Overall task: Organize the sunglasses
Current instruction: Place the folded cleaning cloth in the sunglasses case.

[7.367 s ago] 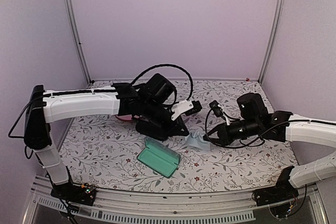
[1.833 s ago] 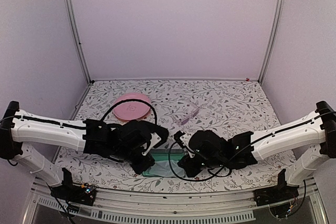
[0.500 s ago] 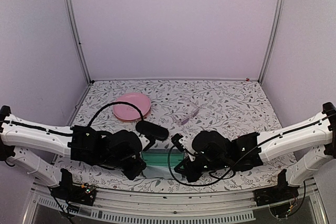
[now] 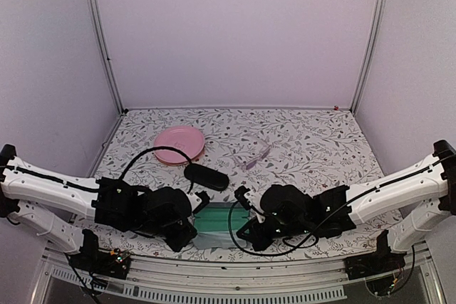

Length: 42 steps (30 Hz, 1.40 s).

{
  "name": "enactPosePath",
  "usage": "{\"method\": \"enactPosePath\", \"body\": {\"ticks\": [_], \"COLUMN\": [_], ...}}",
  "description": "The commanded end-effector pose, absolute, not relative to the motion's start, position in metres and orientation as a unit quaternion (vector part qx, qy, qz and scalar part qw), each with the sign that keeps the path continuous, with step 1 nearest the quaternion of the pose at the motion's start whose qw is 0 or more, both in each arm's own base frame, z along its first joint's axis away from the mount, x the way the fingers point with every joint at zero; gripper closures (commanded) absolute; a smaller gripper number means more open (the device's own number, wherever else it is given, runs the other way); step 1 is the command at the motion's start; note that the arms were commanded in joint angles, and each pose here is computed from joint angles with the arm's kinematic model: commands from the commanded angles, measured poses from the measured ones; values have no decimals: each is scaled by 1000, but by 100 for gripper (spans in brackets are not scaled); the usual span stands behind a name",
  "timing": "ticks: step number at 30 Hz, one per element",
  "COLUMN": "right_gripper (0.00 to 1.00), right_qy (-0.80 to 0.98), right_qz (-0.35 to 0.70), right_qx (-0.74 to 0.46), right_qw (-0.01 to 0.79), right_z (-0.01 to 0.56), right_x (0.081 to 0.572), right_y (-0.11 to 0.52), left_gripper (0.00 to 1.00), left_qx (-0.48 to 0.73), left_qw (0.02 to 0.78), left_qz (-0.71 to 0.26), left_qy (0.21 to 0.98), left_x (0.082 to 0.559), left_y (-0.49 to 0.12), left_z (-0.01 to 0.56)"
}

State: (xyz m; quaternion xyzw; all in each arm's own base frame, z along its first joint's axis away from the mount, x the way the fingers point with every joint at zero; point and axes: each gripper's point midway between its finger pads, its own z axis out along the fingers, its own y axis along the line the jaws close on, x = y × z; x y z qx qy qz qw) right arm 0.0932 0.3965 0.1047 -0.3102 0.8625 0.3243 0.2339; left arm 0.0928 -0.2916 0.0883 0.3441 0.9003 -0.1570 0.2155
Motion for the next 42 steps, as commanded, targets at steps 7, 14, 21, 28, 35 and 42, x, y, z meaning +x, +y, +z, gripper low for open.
{"method": "enactPosePath", "body": {"ticks": [7,14,21,28,35,42], "right_gripper": [100,100,100,100,100,100], "right_qy": [890,903,913,919,922,923], "right_qz": [304,289,271,263,253,243], "right_qx": [-260,-238,-220,-206,-202,-198], "right_qw": [220,211,211,211,215,223], "right_z": [76,62,54,49,44,40], "right_x": [94,97,104,113,123,134], "right_y": [384,384,383,380,376,373], "left_gripper": [100,100,100,100,100,100], "left_qx": [362,366,366,367,356,351], "left_qw": [206,204,201,202,208,227], "left_qz": [-133,-116,-106,-104,-93,-98], "left_qy": [899,900,902,902,906,903], "left_x": [89,95,104,114,122,136], "left_y": [-289,-288,-285,-286,-279,-283], "left_z": [71,64,58,55,52,53]}}
